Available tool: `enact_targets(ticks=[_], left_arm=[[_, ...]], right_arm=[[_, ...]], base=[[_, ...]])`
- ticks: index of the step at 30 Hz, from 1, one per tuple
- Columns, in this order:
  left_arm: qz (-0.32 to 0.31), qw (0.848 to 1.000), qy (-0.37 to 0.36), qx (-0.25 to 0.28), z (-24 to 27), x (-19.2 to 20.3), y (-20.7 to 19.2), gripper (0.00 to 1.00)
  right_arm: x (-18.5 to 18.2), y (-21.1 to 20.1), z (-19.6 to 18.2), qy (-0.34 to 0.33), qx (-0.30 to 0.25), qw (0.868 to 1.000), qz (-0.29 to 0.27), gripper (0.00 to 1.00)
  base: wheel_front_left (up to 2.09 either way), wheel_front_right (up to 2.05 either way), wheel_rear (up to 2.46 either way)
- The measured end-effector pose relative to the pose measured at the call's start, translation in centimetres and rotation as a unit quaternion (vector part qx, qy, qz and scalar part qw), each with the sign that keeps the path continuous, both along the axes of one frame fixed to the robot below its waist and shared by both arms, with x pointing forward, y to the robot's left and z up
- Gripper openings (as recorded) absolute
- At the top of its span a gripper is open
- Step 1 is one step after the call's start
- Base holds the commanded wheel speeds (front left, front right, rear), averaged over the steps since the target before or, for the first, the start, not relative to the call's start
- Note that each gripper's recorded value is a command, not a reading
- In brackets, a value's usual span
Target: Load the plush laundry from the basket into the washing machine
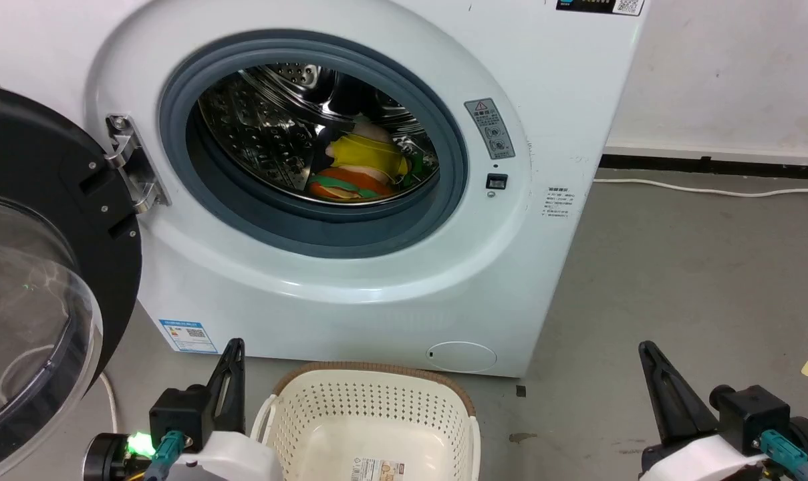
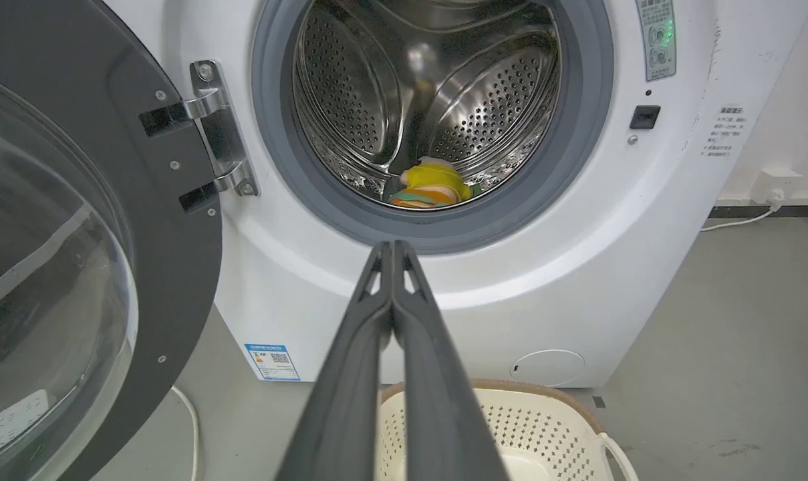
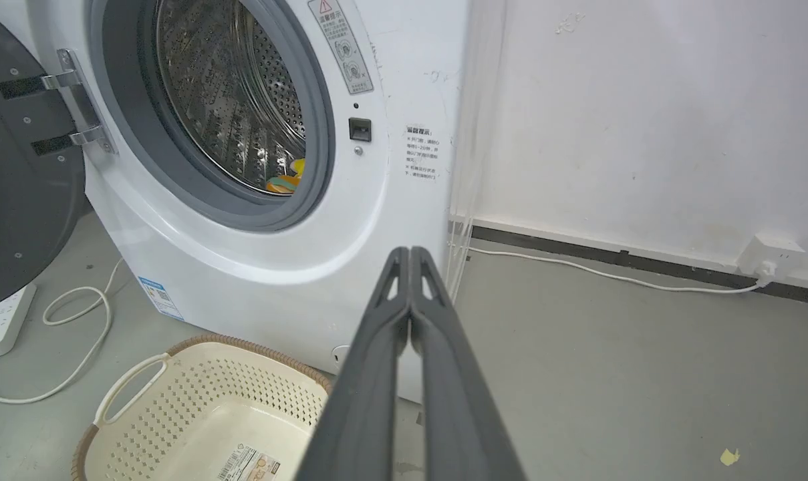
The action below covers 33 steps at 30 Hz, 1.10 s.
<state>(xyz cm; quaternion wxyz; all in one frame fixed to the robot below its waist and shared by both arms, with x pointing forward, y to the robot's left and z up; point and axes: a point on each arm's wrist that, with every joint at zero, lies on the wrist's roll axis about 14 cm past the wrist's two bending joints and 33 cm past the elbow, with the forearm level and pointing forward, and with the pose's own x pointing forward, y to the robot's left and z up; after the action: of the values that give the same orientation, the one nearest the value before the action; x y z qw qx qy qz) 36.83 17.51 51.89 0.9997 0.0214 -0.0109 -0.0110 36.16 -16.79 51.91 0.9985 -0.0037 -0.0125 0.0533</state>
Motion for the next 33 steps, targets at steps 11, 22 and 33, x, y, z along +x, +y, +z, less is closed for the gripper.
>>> enact_targets(ticks=[11,22,33], left_arm=[[0.004,1.0,0.005,-0.001,0.04,0.03,0.15,0.0],[0.006,1.0,0.01,0.0,0.12,0.06,0.11,0.0],[0.01,1.0,0.013,0.001,0.26,0.09,0.34,0.0]], right_arm=[[0.11,0.18,-0.05,0.007,-0.005,1.0,0.003,0.0],[0.38,0.39,0.17,0.01,-0.01,1.0,0.006,0.0],[0.45,0.55,0.07,0.018,-0.013,1.0,0.008,0.0]], base=[[0.0,0.0,0.0],[0.0,0.0,0.0],[0.0,0.0,0.0]])
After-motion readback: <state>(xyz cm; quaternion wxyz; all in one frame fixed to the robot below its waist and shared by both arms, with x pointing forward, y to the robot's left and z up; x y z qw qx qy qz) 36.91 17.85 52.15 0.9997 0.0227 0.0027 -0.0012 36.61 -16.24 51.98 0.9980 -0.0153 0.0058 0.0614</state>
